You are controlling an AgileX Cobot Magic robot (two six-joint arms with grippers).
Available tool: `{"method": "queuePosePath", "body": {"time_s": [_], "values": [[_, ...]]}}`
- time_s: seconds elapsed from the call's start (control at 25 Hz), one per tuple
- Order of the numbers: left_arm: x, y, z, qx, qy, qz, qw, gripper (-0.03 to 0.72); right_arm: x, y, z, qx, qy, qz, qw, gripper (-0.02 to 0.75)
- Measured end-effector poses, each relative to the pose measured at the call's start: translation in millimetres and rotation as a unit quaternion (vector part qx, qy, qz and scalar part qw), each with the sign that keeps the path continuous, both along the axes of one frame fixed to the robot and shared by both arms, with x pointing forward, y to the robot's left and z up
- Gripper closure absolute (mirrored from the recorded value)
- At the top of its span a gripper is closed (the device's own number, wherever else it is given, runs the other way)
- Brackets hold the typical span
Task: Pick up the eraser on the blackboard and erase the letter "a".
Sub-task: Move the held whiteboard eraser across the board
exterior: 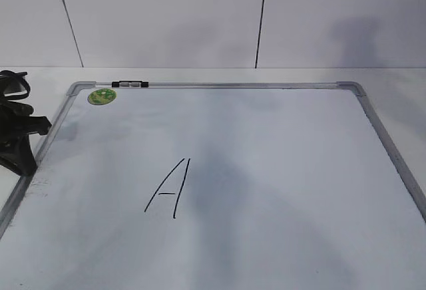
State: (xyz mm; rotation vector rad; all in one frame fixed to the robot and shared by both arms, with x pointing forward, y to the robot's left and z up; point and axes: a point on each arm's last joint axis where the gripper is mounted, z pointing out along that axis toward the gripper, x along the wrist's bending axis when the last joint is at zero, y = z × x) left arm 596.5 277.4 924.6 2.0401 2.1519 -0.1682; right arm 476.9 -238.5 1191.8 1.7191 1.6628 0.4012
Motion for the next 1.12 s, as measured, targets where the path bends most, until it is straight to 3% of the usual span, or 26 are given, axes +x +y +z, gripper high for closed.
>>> {"method": "queuePosePath", "body": {"time_s": [0.32,0.68,1.12], "values": [[0,0,0,0.0,0.0,0.0,1.0,0.66,11,-23,-15,0.01,0.054,-0.015,0.998,0.179],[0,0,0,-0.001,0.0,0.001,1.0,0.661,54,-8,-70,0.012,0.174,0.025,0.984,0.179],[0,0,0,-0.002,0.0,0.0,1.0,0.661,80,-38,-110,0.099,0.255,0.006,0.962,0.179]]}}
